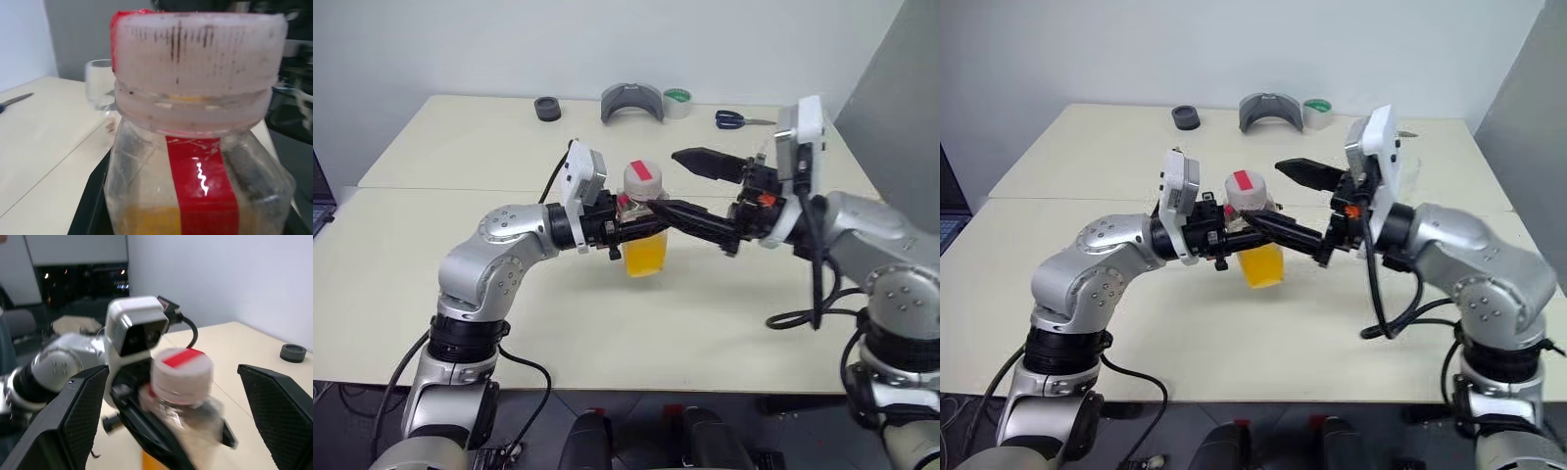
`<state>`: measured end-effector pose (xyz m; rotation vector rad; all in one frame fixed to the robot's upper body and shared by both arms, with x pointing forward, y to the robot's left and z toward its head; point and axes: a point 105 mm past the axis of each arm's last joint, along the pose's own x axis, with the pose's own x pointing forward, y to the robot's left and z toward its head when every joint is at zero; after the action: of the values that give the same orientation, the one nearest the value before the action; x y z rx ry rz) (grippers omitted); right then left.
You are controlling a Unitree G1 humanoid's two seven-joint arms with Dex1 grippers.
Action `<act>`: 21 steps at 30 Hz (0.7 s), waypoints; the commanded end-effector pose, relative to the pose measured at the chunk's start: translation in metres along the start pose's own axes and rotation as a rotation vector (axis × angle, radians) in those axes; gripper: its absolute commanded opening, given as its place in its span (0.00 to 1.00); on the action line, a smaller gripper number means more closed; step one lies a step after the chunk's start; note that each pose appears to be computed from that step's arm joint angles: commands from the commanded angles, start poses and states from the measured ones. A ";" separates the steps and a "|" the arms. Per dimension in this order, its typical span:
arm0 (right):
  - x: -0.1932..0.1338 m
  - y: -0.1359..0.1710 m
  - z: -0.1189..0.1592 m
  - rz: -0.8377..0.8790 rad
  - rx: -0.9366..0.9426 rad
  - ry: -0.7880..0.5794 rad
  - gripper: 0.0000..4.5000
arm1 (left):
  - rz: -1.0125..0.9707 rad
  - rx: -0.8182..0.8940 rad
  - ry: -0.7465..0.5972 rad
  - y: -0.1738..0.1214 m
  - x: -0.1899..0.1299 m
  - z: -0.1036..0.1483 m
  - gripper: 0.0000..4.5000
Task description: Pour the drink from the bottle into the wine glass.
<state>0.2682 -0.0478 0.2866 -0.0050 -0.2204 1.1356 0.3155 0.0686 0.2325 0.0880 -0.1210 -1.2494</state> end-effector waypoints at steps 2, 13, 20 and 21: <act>0.005 -0.005 0.011 -0.108 -0.080 -0.043 1.00 | -0.019 0.081 -0.039 0.001 0.006 0.014 0.40; 0.021 -0.006 0.006 -0.102 -0.130 -0.012 1.00 | -0.049 0.097 -0.055 0.001 0.016 0.012 0.40; 0.024 -0.006 0.004 -0.093 -0.135 -0.005 1.00 | -0.048 0.096 -0.058 0.001 0.015 0.009 0.40; 0.025 -0.007 0.004 -0.094 -0.135 -0.004 1.00 | -0.045 0.095 -0.060 0.001 0.014 0.010 0.40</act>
<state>0.2885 -0.0297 0.2803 -0.0942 -0.2226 1.0207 0.3241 0.0565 0.2276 0.1113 -0.1537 -1.2867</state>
